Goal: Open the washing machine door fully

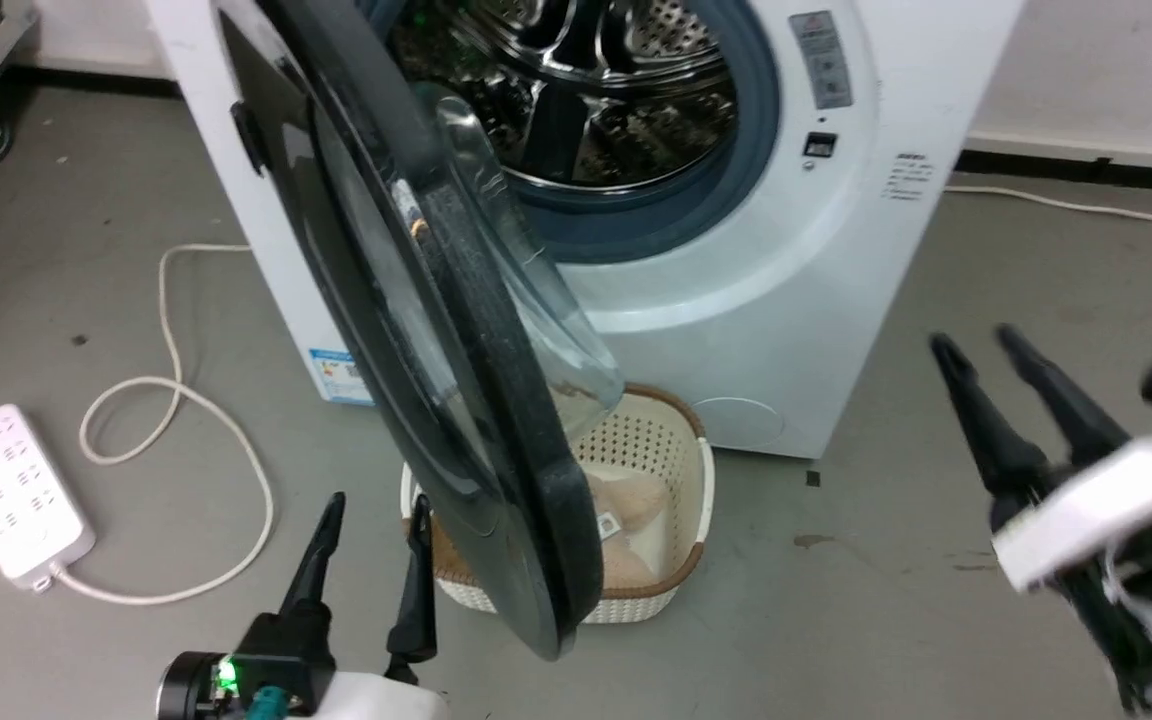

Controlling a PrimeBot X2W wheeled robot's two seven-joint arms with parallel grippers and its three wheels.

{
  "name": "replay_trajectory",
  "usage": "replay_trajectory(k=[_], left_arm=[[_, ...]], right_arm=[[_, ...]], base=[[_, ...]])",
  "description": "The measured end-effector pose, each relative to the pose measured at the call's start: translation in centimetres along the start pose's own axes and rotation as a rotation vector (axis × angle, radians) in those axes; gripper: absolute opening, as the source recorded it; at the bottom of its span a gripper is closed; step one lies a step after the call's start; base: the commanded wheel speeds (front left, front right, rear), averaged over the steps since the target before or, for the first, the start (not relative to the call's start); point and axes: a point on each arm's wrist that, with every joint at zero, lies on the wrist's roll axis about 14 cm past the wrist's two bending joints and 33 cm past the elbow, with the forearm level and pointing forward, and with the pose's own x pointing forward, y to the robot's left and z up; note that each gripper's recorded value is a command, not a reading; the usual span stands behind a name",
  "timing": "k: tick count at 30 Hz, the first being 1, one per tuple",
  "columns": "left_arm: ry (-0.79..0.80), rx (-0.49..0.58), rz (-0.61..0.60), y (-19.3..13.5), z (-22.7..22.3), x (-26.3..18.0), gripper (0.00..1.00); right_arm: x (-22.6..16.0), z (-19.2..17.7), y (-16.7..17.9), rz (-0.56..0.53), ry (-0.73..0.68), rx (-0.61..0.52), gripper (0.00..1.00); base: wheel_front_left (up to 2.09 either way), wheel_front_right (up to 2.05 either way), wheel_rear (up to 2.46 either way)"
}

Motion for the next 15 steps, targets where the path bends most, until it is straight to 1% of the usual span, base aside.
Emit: replay_trajectory(k=[2,3,4,5,7,8,9,10,11,12,15], left_arm=[[-0.005,-0.011,0.0,0.0,0.2,0.1,1.0],[-0.001,-0.016,-0.001,0.0,0.0,0.0,1.0],[0.0,-0.018,-0.009,-0.1,0.0,-0.1,1.0],[-0.002,-0.018,-0.012,-0.1,0.1,-0.1,1.0],[-0.004,-0.019,-0.018,-0.2,0.1,0.0,1.0],[-0.004,-0.019,-0.018,-0.2,0.1,0.0,1.0],[0.0,-0.02,-0.026,-0.3,0.0,0.0,1.0],[0.0,-0.02,-0.026,-0.3,0.0,0.0,1.0],[0.007,-0.021,-0.028,-0.4,-0.2,-0.2,1.0],[0.007,-0.021,-0.028,-0.4,-0.2,-0.2,1.0],[0.026,-0.022,-0.031,-0.3,-0.8,-0.7,1.0]], right_arm=[[-1.6,0.8,-0.8,-0.032,-0.078,-0.104,1.0],[-3.4,1.5,-1.4,-0.067,-0.147,-0.203,1.0],[-4.9,1.6,-1.9,-0.103,-0.19,-0.269,1.0],[-5.6,1.4,-1.9,-0.118,-0.202,-0.293,1.0],[-6.8,0.7,-2.0,-0.157,-0.21,-0.313,1.0],[-6.8,0.7,-2.0,-0.157,-0.21,-0.313,1.0],[-7.6,-0.2,-1.8,-0.185,-0.208,-0.323,1.0],[-7.6,-0.2,-1.8,-0.185,-0.208,-0.323,1.0],[-8.2,-1.1,-1.1,-0.194,-0.196,-0.334,1.0],[-8.2,-1.1,-1.1,-0.194,-0.196,-0.334,1.0],[-8.9,-2.6,-0.1,-0.203,-0.167,-0.348,1.0]], base=[[0.0,0.0,0.0],[0.0,0.0,0.0],[0.0,0.0,0.0],[0.0,0.0,0.0],[0.0,0.0,0.0],[0.0,0.0,0.0],[0.0,0.0,0.0],[0.0,0.0,0.0],[0.0,0.0,0.0],[0.0,0.0,0.0],[0.0,0.0,0.0]])
